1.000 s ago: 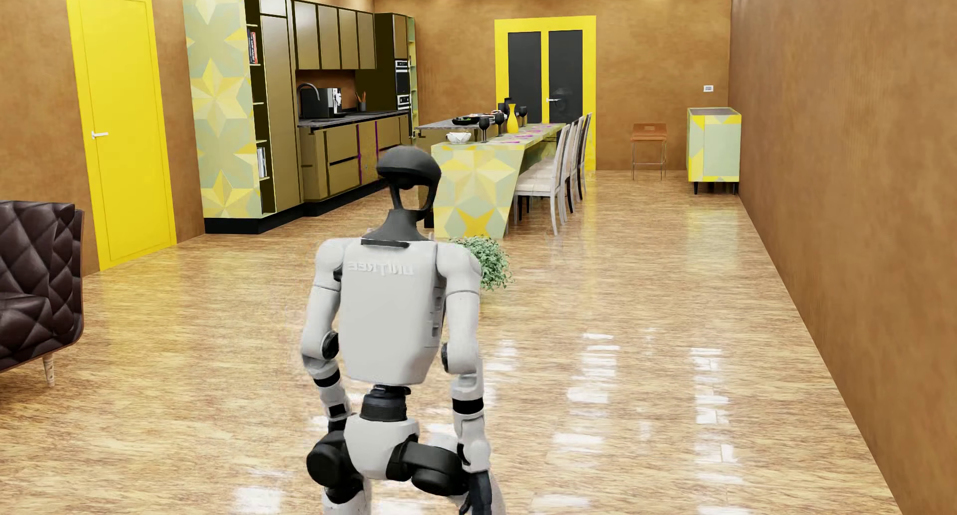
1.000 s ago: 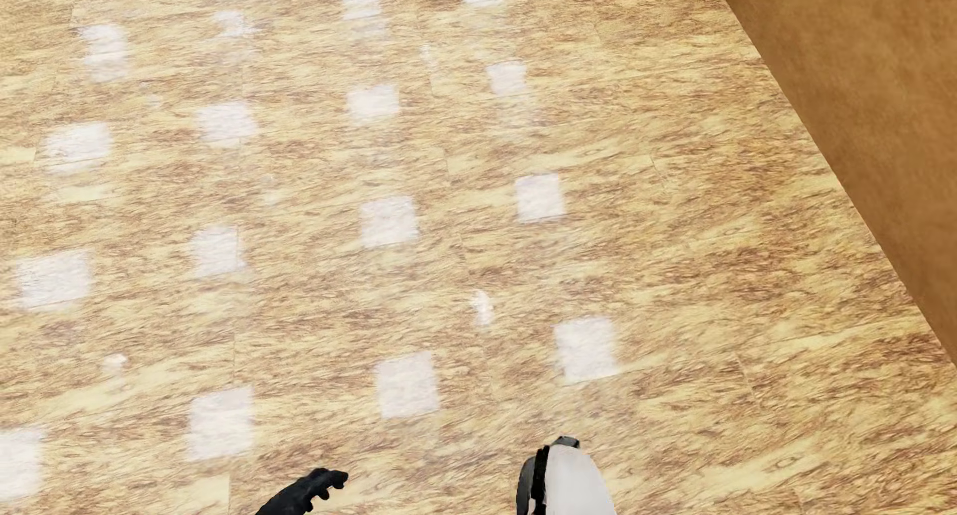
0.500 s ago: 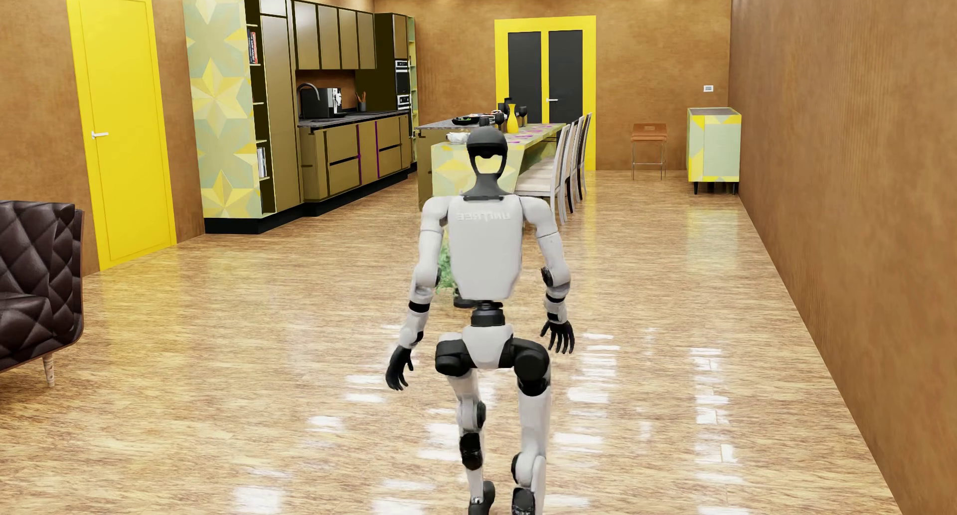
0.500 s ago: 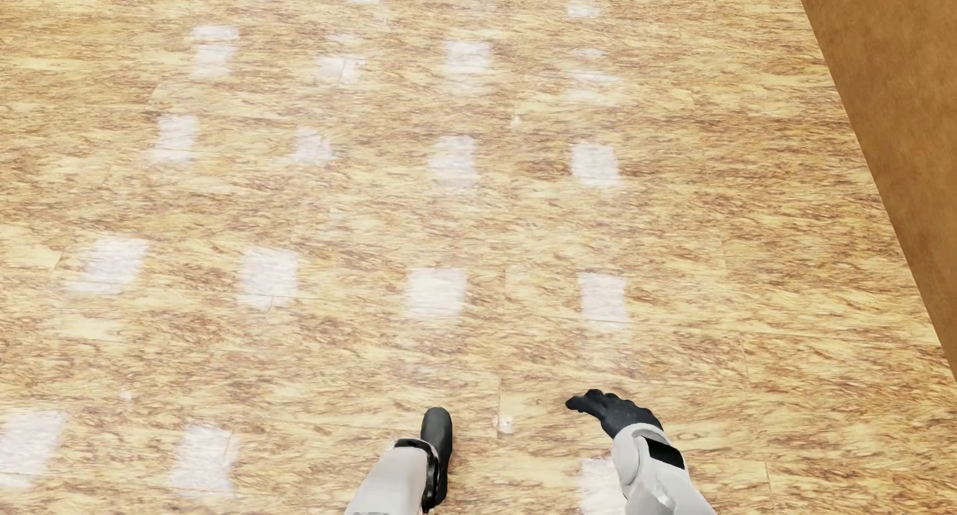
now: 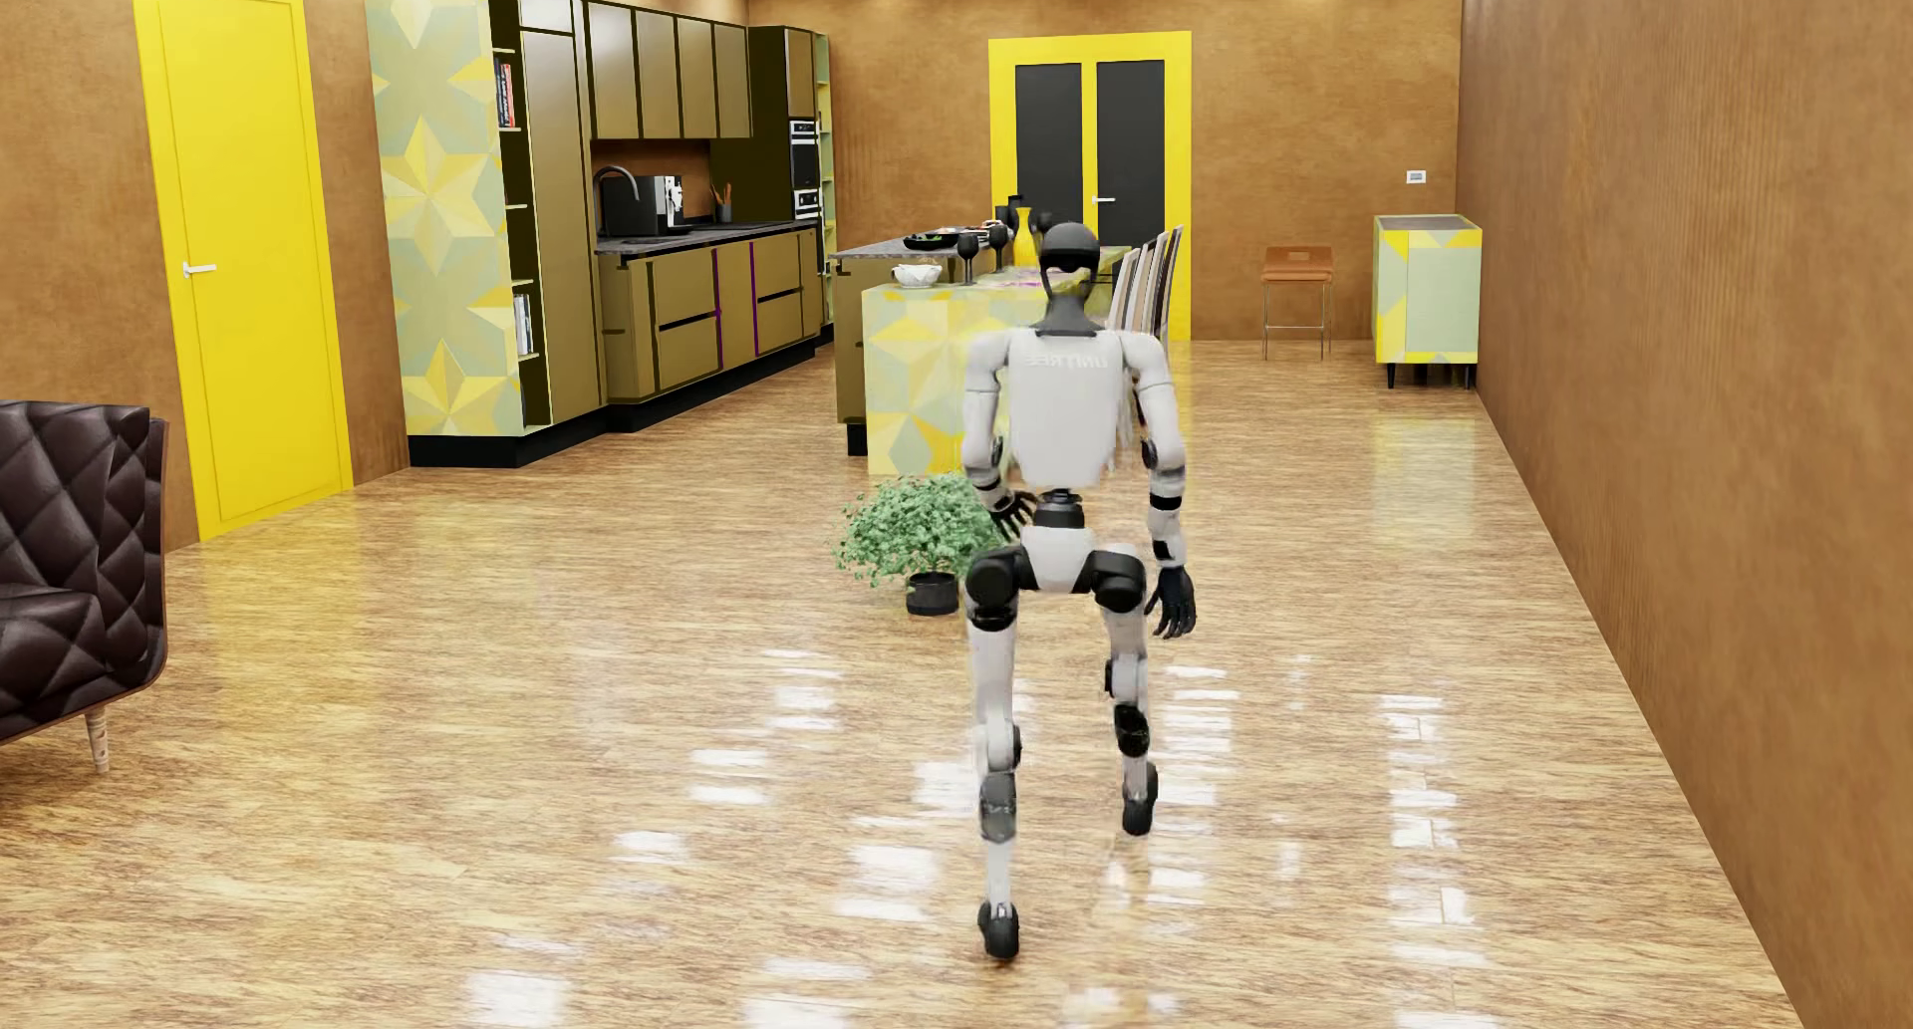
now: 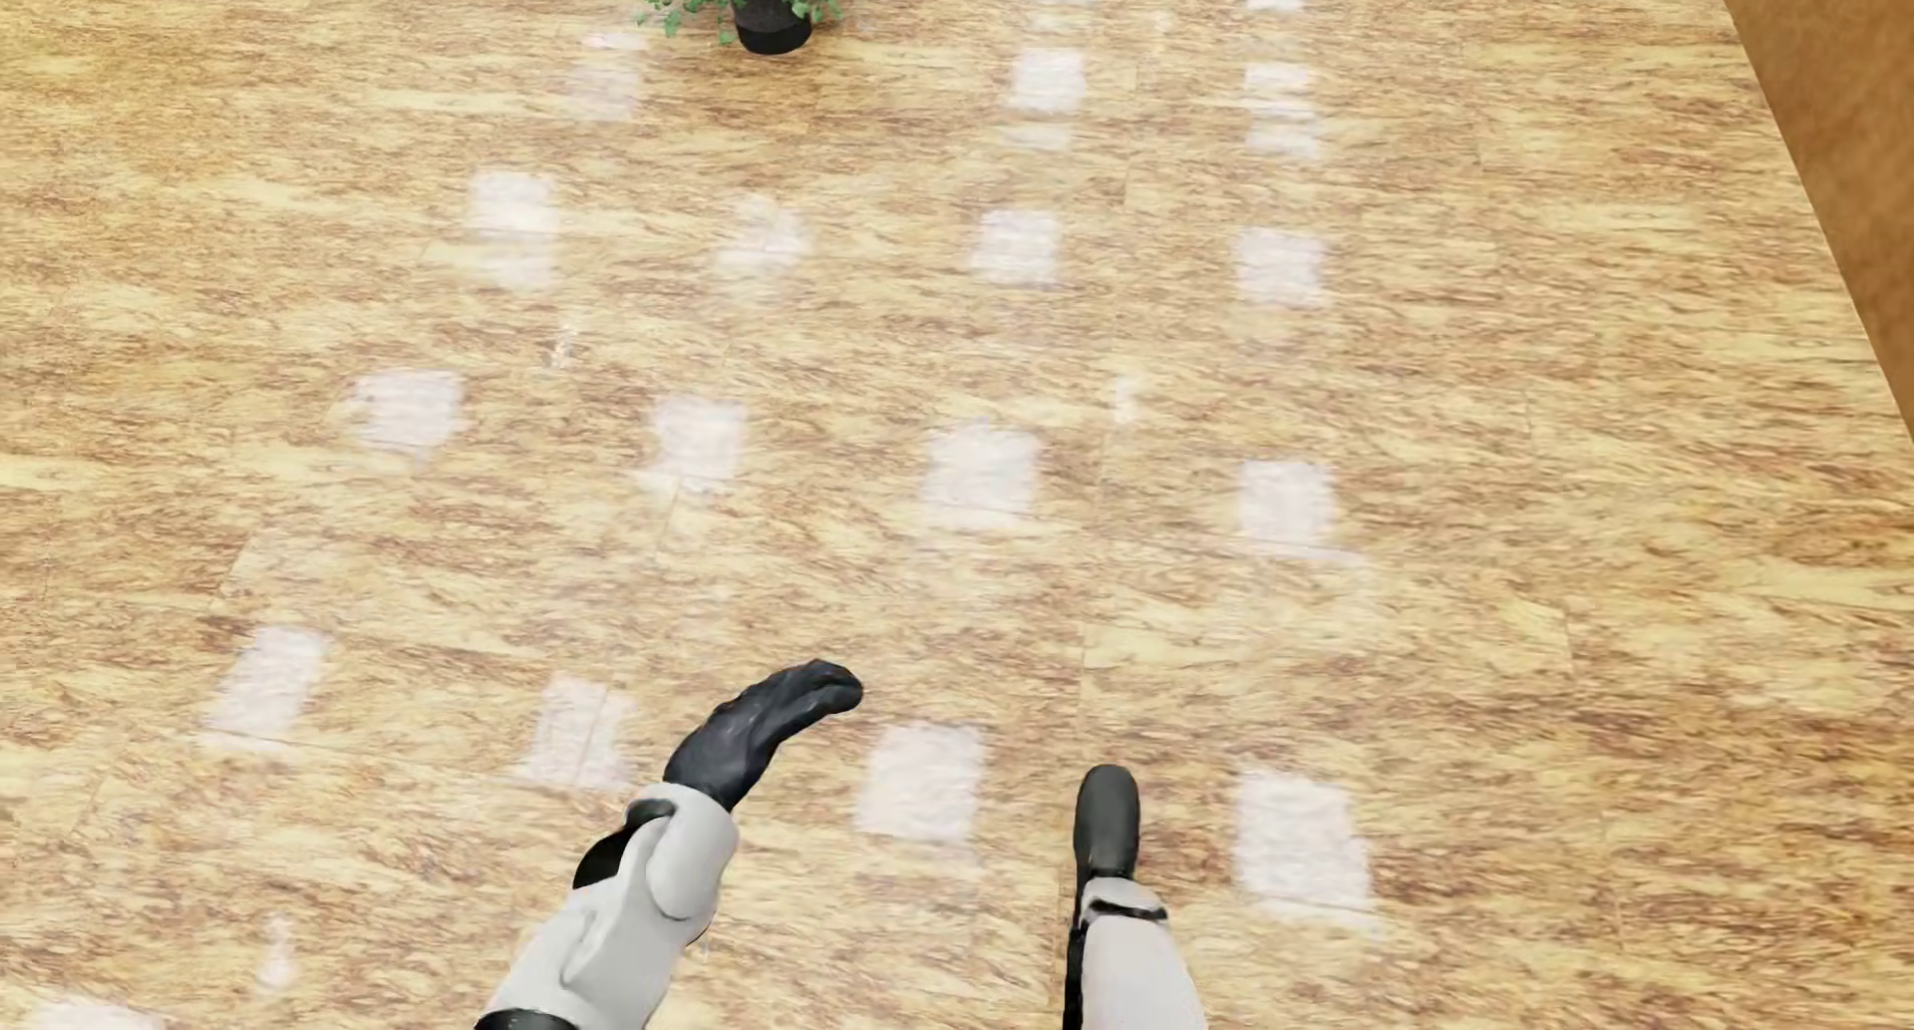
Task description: Go to the plant
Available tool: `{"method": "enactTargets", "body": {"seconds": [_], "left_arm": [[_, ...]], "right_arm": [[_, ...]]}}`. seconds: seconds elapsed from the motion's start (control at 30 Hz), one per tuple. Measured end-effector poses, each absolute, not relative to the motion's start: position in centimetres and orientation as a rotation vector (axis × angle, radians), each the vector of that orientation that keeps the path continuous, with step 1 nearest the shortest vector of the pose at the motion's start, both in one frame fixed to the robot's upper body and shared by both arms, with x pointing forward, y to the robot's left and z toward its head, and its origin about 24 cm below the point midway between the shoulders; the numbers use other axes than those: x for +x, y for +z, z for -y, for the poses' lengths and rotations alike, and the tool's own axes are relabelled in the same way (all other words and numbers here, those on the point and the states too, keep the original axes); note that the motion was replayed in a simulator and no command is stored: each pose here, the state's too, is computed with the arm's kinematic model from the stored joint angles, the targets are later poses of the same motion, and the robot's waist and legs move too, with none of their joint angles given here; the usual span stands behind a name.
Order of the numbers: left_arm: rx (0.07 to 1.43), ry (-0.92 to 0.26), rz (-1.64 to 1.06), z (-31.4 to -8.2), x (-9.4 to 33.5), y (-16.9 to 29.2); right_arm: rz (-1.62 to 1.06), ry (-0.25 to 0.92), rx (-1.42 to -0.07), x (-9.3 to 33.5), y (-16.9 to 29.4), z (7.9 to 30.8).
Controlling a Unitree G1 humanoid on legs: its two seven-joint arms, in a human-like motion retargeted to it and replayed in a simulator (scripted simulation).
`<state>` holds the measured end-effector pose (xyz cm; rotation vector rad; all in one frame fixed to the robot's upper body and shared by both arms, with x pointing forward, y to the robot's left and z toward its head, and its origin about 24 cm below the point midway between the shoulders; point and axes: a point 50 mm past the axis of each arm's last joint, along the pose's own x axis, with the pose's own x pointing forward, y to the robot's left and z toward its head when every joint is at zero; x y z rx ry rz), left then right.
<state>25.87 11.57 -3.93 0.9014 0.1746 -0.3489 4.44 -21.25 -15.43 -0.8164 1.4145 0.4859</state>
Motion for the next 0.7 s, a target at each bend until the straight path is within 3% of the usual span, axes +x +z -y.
{"method": "enactTargets", "body": {"seconds": [0.07,0.1,0.13,0.2,0.23,0.3,0.37,0.4,0.43,0.5,0.57,0.63,0.7], "left_arm": [[0.79,-0.36,0.094,-9.9,26.8,0.5],[0.802,-0.416,0.099,-10.7,25.8,0.7],[0.845,-0.478,0.042,-12.0,24.2,0.1],[0.862,-0.44,-0.205,-15.2,20.4,-3.1],[0.83,-0.335,-0.39,-16.7,18.4,-5.8],[0.756,-0.049,-0.843,-20.0,12.6,-11.6],[0.633,0.267,-1.181,-22.5,6.0,-14.2],[0.534,0.372,-1.253,-22.8,3.3,-14.6],[0.47,0.397,-1.288,-22.7,0.7,-14.6],[0.529,0.237,-1.354,-21.7,-3.7,-14.4],[0.539,-0.008,-1.436,-19.2,-6.1,-14.8],[0.542,-0.214,-1.491,-18.6,-4.2,-16.0],[0.696,-0.253,-1.428,-20.0,2.2,-16.4]], "right_arm": [[-1.465,0.127,-0.751,-0.2,-15.0,21.8],[-1.511,0.047,-0.699,-1.9,-15.2,20.7],[-1.561,0.087,-0.653,-3.0,-15.5,19.5],[-1.553,0.364,-0.677,-1.2,-16.3,18.5],[-1.486,0.471,-0.77,1.5,-16.4,18.8],[-1.245,0.577,-1.066,8.6,-15.5,19.0],[-0.882,0.577,-1.28,17.3,-12.2,17.9],[-0.671,0.546,-1.34,21.4,-9.4,16.6],[-0.454,0.495,-1.366,24.7,-6.1,15.0],[-0.128,0.352,-1.275,27.2,-0.7,13.2],[-0.054,0.309,-1.156,26.1,1.0,13.6],[-0.191,0.252,-1.07,23.7,-0.6,15.2],[-0.467,0.106,-0.892,20.9,-5.1,16.2]]}}
